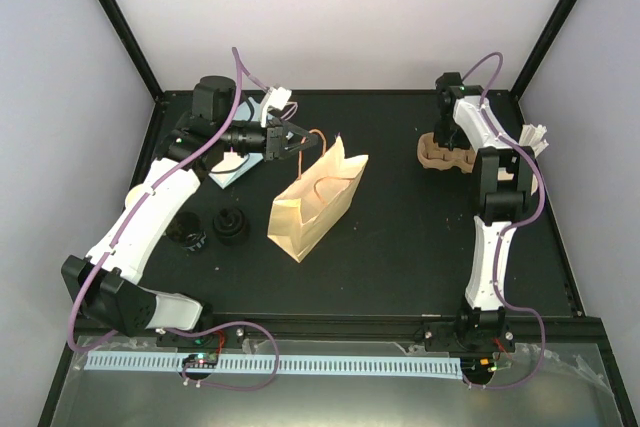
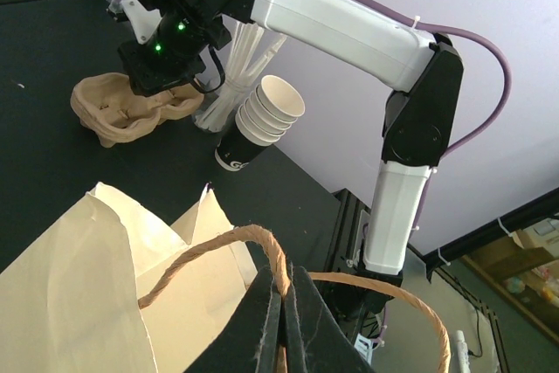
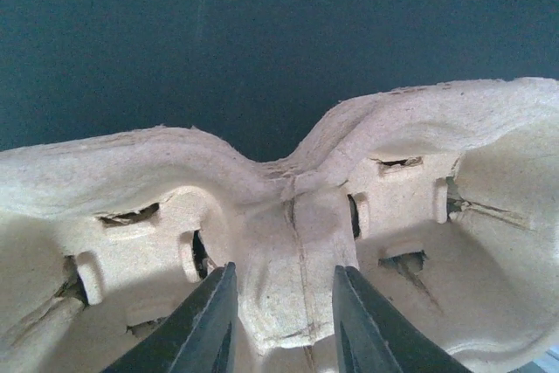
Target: Pack the takeout coffee
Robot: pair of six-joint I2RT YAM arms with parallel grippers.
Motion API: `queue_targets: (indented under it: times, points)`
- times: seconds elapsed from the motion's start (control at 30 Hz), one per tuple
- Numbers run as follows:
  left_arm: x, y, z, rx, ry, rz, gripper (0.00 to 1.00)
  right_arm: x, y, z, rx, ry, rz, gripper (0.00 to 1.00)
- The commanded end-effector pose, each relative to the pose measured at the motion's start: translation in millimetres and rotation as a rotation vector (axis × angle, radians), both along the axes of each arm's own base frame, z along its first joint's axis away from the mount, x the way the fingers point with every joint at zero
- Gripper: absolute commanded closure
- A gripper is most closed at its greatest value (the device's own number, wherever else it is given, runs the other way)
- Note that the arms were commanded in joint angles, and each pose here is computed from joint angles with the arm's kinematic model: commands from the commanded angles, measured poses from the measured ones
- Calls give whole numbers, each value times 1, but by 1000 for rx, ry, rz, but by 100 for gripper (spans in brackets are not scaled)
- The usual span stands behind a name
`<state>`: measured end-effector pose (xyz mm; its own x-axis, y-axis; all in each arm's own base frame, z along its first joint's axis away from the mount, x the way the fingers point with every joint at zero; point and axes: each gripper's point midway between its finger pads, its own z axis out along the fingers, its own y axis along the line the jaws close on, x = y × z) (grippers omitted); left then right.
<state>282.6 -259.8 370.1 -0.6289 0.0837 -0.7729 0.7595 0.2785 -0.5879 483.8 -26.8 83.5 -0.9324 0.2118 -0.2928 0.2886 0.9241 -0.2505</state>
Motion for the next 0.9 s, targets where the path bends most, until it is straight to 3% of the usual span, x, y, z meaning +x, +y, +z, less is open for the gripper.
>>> queue_targets:
  times: [0.0,0.13,0.17,0.23,0.3,0.87]
  points:
    - [-10,4,20,-22,-64,-11,98,2,2,31,-2,-64,4,69]
    - [-10,4,20,-23,-64,-13,99,2,2,37,-5,-71,7,69]
    - [-10,4,21,-23,-65,-13,98,2,1,38,-12,-74,4,65]
    - [-10,4,21,-23,-66,-13,98,1,-4,37,-38,-66,-6,41]
    - [-10,4,21,-23,-67,-13,98,1,-7,33,-47,-54,-9,32]
    - [-11,5,19,-18,-66,-13,99,2,-5,-10,25,5,-12,36]
